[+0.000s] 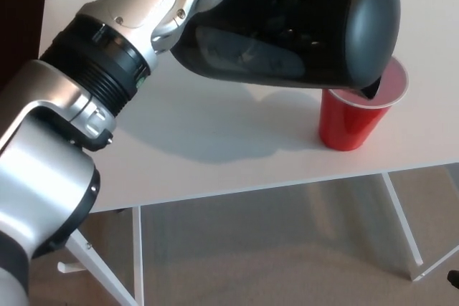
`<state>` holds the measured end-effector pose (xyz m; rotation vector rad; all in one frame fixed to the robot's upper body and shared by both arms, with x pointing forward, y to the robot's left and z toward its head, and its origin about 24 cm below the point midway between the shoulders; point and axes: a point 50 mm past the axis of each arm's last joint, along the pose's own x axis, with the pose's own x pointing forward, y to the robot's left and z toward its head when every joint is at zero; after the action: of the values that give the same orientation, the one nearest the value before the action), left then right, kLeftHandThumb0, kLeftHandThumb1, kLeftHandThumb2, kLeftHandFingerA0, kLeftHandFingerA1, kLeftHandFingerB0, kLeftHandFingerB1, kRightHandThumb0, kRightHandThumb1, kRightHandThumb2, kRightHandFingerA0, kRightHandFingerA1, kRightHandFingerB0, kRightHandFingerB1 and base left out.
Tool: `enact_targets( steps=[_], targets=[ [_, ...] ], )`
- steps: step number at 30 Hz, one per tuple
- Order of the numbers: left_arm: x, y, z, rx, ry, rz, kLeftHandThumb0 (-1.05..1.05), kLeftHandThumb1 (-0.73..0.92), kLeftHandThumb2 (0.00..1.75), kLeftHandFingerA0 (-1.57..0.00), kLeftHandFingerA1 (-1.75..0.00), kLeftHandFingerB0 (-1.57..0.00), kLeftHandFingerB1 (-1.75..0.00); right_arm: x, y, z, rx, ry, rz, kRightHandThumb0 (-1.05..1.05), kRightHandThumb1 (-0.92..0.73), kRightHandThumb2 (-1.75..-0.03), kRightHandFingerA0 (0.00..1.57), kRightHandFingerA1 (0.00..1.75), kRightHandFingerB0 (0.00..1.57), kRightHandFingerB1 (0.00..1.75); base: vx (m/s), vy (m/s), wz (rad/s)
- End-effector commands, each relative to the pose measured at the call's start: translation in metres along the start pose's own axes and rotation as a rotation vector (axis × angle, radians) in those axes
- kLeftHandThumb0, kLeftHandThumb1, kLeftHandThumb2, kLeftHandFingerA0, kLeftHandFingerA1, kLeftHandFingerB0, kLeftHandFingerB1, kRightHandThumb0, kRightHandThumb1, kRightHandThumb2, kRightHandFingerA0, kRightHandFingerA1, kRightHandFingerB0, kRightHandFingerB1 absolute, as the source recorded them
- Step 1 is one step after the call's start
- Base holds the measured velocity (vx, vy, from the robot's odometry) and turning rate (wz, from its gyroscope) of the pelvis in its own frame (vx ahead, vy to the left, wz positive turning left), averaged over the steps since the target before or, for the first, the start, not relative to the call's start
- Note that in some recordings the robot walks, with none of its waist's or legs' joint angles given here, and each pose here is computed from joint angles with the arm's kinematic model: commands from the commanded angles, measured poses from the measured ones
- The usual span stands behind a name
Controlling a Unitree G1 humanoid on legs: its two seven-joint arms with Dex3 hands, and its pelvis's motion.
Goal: The robot walk towards a table in front and uses its left hand to pick up the pot from the base and pour water to the cup on the right hand side
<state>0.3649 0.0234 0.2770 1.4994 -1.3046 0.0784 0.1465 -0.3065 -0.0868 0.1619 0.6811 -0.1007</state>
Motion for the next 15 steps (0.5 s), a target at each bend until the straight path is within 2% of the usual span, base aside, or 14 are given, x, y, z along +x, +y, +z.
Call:
enact_targets(
  steps=[1,2,4,5,6,7,8,9,10,11,12,13,15],
  targets=[
    [-0.002,0.006,-0.023,-0.210,0.335,-0.014,-0.33,0.57,0.60,-0.85,-1.58,-0.82,-0.51,-0.004,-0.004,0.000,-0.017,0.004,-0.008,-0.11,-0.42,-0.86,0.45,0.63,0.31,0.56,0.00,0.000,0.00],
    [-0.005,0.005,-0.030,-0.274,0.439,-0.035,-0.27,0.55,0.58,-0.79,-1.58,-0.85,-0.56,-0.004,-0.004,0.000,-0.033,0.001,-0.003,-0.12,-0.42,-0.86,0.43,0.63,0.31,0.56,0.00,0.000,0.00],
    [-0.008,0.004,-0.037,-0.313,0.533,-0.031,-0.24,0.56,0.58,-0.79,-1.56,-0.87,-0.61,-0.005,-0.004,-0.001,-0.040,0.001,-0.008,-0.13,-0.41,-0.85,0.44,0.63,0.30,0.56,0.00,0.000,0.00],
    [-0.010,0.003,-0.044,-0.378,0.612,-0.032,-0.15,0.67,0.61,-0.78,-1.58,-0.64,-1.35,-0.005,-0.004,-0.001,-0.037,0.000,-0.007,-0.11,-0.41,-0.85,0.44,0.63,0.32,0.56,0.00,0.000,0.00],
    [-0.014,0.000,-0.051,-0.459,0.700,-0.035,-0.15,0.67,0.61,-0.78,-1.58,-0.64,-1.35,-0.006,-0.004,-0.001,-0.033,-0.002,-0.006,-0.11,-0.41,-0.85,0.44,0.63,0.32,0.56,0.00,0.000,0.00],
    [-0.019,-0.001,-0.058,-0.560,0.777,-0.021,0.00,0.64,0.62,-0.91,-1.53,-0.77,-1.48,-0.005,-0.004,-0.001,-0.026,-0.002,-0.008,-0.12,-0.60,-0.57,0.51,0.54,0.42,0.46,0.00,0.000,0.00],
    [-0.023,-0.002,-0.064,-0.621,0.819,-0.011,0.01,0.68,0.67,-0.83,-1.63,-0.73,-1.53,-0.005,-0.004,-0.001,-0.022,-0.003,-0.008,-0.12,-0.59,-0.56,0.51,0.54,0.43,0.47,0.00,0.000,0.00],
    [-0.030,-0.003,-0.072,-0.695,0.871,0.004,-0.01,0.71,0.79,-0.80,-1.67,-0.70,-1.55,-0.005,-0.004,-0.001,-0.023,-0.002,-0.008,-0.12,-0.60,-0.57,0.53,0.54,0.43,0.46,0.00,0.000,0.00],
    [-0.036,-0.005,-0.077,-0.751,0.911,0.020,-0.01,0.71,0.79,-0.80,-1.67,-0.70,-1.55,-0.005,-0.004,-0.002,-0.028,0.001,-0.010,-0.12,-0.60,-0.57,0.53,0.54,0.43,0.46,0.00,0.000,0.00],
    [-0.043,-0.007,-0.083,-0.802,0.953,0.037,-0.11,0.70,0.77,-0.76,-1.64,-0.80,-1.16,-0.005,-0.005,-0.002,-0.028,0.002,-0.008,-0.11,-0.60,-0.57,0.51,0.55,0.42,0.46,0.00,0.000,0.00],
    [-0.055,-0.009,-0.091,-0.877,1.014,0.068,-0.11,0.70,0.77,-0.76,-1.64,-0.80,-1.16,-0.006,-0.005,-0.003,-0.028,0.002,-0.005,-0.11,-0.60,-0.57,0.51,0.55,0.42,0.46,0.00,0.000,0.00],
    [-0.066,-0.012,-0.097,-0.985,1.081,0.106,-0.11,0.66,0.88,-0.74,-1.62,-0.77,-1.25,-0.006,-0.005,-0.003,-0.036,0.006,-0.001,-0.11,-0.42,-0.86,0.44,0.63,0.31,0.56,0.00,0.000,0.00],
    [-0.076,-0.014,-0.101,-1.035,1.125,0.125,-0.09,0.60,0.95,-0.73,-1.58,-0.78,-1.28,-0.006,-0.004,-0.004,-0.042,0.010,0.005,-0.11,-0.43,-0.86,0.42,0.63,0.29,0.55,0.00,0.000,0.00]
  ],
)
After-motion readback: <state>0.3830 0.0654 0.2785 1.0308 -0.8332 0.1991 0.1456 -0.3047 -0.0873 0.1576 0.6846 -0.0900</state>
